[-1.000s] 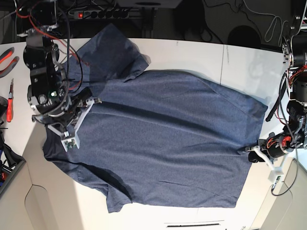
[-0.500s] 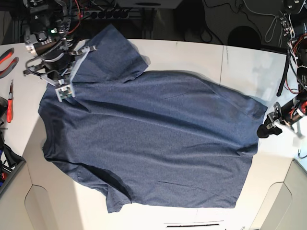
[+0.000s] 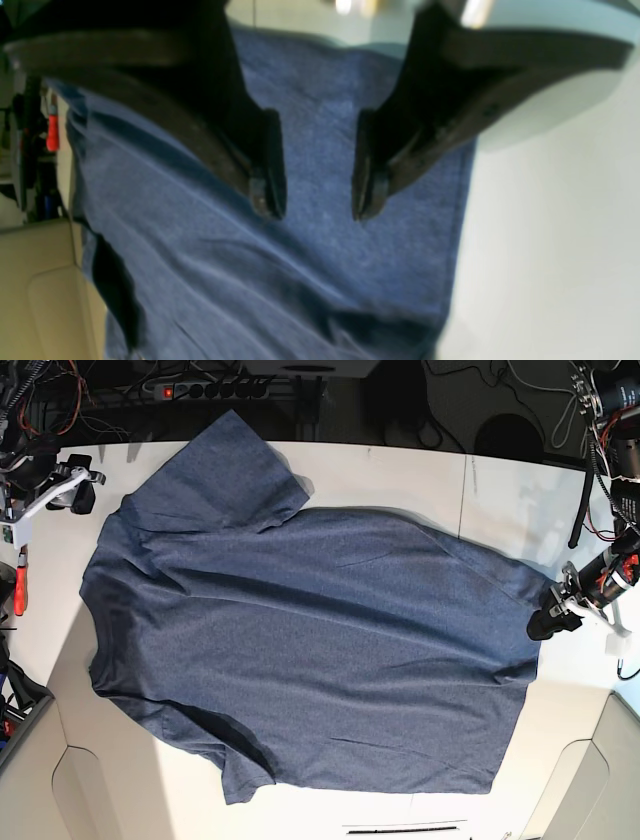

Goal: Layout the t-shirt on the table in an organized manner, then fold the t-shirt properly
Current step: 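Release the shirt and move both grippers to the shirt's shoulder edges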

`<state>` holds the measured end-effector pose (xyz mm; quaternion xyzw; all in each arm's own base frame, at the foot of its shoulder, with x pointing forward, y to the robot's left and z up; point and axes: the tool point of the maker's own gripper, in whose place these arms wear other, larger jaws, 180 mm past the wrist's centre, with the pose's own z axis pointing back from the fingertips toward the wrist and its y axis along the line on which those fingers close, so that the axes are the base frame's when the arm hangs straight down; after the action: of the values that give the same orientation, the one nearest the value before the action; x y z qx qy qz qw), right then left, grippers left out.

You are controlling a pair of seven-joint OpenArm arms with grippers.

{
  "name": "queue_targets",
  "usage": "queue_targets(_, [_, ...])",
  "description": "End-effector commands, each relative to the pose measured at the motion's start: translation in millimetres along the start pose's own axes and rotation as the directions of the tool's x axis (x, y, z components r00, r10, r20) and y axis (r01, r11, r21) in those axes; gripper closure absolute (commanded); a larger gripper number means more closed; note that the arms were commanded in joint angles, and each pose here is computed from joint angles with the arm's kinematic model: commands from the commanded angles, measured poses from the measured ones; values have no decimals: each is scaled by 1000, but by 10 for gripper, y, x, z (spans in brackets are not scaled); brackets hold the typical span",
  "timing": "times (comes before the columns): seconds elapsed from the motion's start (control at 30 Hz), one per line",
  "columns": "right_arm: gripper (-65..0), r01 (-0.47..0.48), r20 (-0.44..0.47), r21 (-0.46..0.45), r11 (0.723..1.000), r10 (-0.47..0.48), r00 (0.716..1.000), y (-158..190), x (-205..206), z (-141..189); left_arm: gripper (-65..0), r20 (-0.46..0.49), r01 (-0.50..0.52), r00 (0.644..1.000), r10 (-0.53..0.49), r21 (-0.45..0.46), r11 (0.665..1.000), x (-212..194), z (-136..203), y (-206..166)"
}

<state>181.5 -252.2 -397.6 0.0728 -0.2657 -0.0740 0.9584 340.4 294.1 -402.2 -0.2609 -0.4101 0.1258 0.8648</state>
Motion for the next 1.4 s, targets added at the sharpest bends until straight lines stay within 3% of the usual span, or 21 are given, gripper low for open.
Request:
queue_targets(0.0, [-270, 13, 38, 47, 999, -15, 999, 43, 74, 0, -257, 59, 33, 998, -31, -27, 999, 225, 8, -97])
queue_targets(0.07, [-270, 58, 28, 110, 992, -61, 998, 94, 4, -84, -256, 57, 31, 998, -28, -41, 999, 172, -51, -173])
queue_targets(0.2, [-270, 103, -22, 128, 986, -101, 995, 87, -106, -257, -256, 56, 5, 998, 0, -77, 997, 60, -165, -316])
queue_targets(0.4, [-270, 45, -85, 121, 992, -35, 996, 197, -261, -453, -256, 48, -5, 999, 9, -87, 996, -11, -220, -372])
queue_targets(0.6, [-270, -21, -97, 205, 979, 41, 994, 573, -294, -569, -256, 45, -1, 999, 5, -83, 997, -11, -215, -362])
queue_targets(0.77, [-269, -9, -86, 255, 967, 32, 996, 816, -324, -619, -256, 45, -1, 999, 5, -83, 997, -12, -215, -361])
queue_targets(0.83, [-212, -8, -84, 273, 962, 32, 996, 886, -340, -625, -256, 46, 0, 999, 4, -83, 997, -9, -214, -361])
queue_targets(0.9, [-40, -3, -83, 280, 960, 28, 996, 921, -347, -629, -256, 47, 3, 999, 1, -79, 997, 6, -202, -346])
queue_targets(0.93, [0, -2, -84, 281, 960, 26, 996, 926, -349, -630, -256, 48, 7, 999, -3, -76, 997, 23, -188, -331])
queue_targets(1.07, [0, -6, -90, 277, 961, 32, 995, 916, -360, -628, -256, 87, 14, 996, -11, -39, 999, 195, -51, -179])
queue_targets(1.27, [0, -7, -160, 275, 962, 53, 986, 897, -497, -600, -256, 198, -72, 978, 60, 51, 996, 324, 353, 243])
queue_targets(1.37, [0, -9, -168, 274, 962, 57, 984, 895, -511, -595, -258, 139, -93, 987, 80, 92, 991, 69, 463, 386])
